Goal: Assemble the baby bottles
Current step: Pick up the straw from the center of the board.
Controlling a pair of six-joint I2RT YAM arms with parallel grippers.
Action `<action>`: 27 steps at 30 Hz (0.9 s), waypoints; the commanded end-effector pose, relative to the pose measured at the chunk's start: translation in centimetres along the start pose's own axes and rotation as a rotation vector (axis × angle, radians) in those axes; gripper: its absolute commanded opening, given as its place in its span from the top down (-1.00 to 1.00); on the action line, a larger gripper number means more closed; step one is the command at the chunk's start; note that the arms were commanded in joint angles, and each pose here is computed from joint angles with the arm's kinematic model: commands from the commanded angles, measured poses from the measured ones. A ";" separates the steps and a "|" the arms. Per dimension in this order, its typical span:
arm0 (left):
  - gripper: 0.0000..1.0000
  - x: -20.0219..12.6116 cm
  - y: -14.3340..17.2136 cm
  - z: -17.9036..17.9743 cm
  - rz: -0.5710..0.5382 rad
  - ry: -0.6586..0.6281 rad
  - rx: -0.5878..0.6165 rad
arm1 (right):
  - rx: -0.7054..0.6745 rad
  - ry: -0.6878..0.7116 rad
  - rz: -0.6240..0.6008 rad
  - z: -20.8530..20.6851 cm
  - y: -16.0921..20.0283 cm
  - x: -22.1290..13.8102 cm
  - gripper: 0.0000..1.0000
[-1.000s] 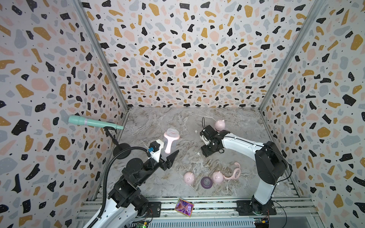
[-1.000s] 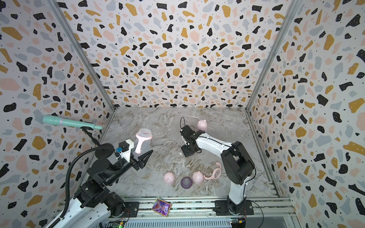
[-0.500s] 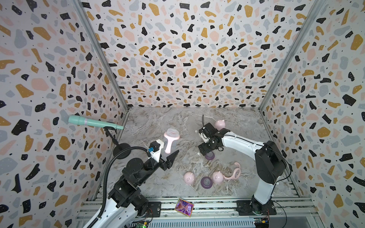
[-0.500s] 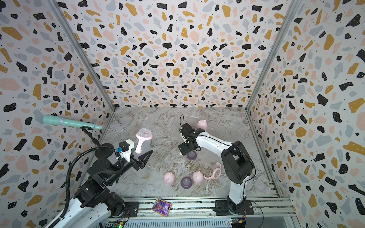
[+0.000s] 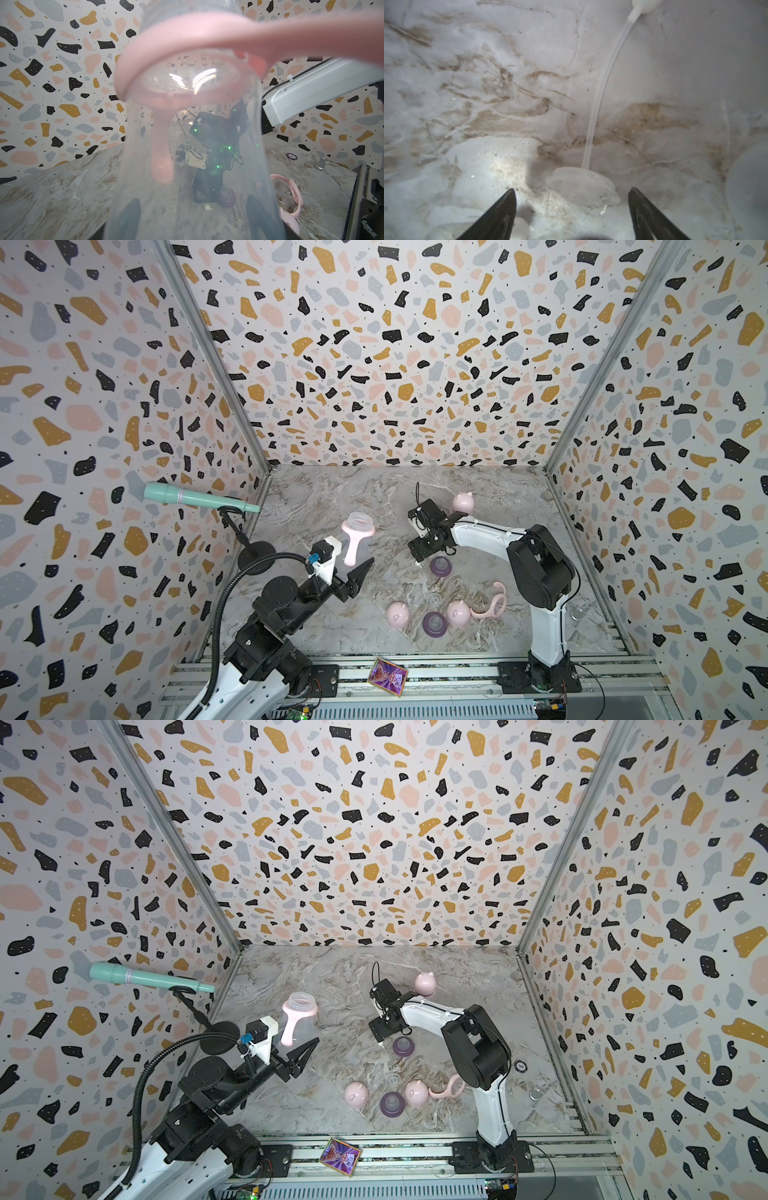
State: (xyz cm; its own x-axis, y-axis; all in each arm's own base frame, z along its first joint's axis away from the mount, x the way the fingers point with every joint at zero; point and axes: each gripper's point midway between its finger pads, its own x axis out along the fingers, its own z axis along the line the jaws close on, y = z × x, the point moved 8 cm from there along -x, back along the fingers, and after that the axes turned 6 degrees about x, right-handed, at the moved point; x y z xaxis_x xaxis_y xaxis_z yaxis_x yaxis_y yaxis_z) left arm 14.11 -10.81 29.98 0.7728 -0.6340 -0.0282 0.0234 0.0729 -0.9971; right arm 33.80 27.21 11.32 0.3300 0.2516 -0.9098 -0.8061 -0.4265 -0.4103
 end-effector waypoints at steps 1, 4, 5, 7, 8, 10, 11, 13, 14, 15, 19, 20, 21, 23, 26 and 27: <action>0.20 -0.4 -1.5 0.2 -0.059 -0.011 0.005 | 0.032 0.019 -0.070 -0.5 -1.5 -0.7 -0.65; 0.20 -0.4 -1.5 0.2 -0.058 -0.010 0.005 | 0.042 0.020 -0.069 -0.6 -1.4 -0.4 -0.60; 0.20 -0.4 -1.5 0.2 -0.057 -0.010 0.007 | 0.045 0.019 -0.065 -0.7 -1.3 -0.2 -0.57; 0.20 -0.3 -1.5 0.2 -0.055 -0.009 0.007 | 0.050 0.015 -0.059 -0.7 -1.2 0.1 -0.52; 0.21 -0.3 -1.5 0.2 -0.055 -0.009 0.007 | 0.052 0.010 -0.057 -0.6 -1.1 0.1 -0.49; 0.20 -0.3 -1.5 0.2 -0.054 -0.008 0.007 | 0.059 -0.001 -0.051 -0.6 -0.9 0.2 -0.45; 0.21 -0.3 -1.5 0.2 -0.055 -0.009 0.007 | 0.061 -0.004 -0.048 -0.6 -0.8 0.2 -0.44; 0.21 -0.3 -1.5 0.2 -0.052 -0.008 0.007 | 0.068 -0.012 -0.042 -0.5 -0.6 0.3 -0.44; 0.20 -0.3 -1.5 0.2 -0.053 -0.009 0.008 | 0.070 -0.014 -0.039 -0.5 -0.4 0.3 -0.44; 0.21 -0.2 -1.4 0.1 -0.052 -0.007 0.009 | 0.071 -0.017 -0.036 -0.5 -0.3 0.4 -0.44; 0.21 -0.2 -1.4 0.1 -0.048 -0.005 0.007 | 0.075 -0.025 -0.014 -0.4 0.3 1.0 -0.41; 0.21 -0.2 -1.5 0.1 -0.050 -0.003 0.007 | 0.075 -0.026 -0.012 -0.4 0.3 1.1 -0.39; 0.21 -0.2 -1.5 0.1 -0.051 -0.004 0.007 | 0.076 -0.029 -0.009 -0.4 0.4 1.2 -0.38; 0.21 -0.2 -1.5 0.1 -0.048 -0.005 0.008 | 0.077 -0.030 -0.006 -0.3 0.4 1.3 -0.32; 0.21 -0.2 -1.5 0.1 -0.049 -0.004 0.009 | 0.076 -0.030 -0.008 -0.2 0.4 1.3 -0.20; 0.21 -0.2 -1.4 0.1 -0.047 -0.005 0.008 | 0.076 -0.028 -0.011 -0.2 0.3 1.2 -0.16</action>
State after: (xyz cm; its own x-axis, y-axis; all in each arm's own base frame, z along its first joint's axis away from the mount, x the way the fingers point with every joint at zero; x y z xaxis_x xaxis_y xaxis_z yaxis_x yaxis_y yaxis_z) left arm 14.19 -10.87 29.59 0.7718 -0.6338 -0.0518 0.0042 0.0865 -0.9962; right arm 34.28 27.07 10.07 0.3338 0.2780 -0.9007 -0.8326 -0.3610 -0.4199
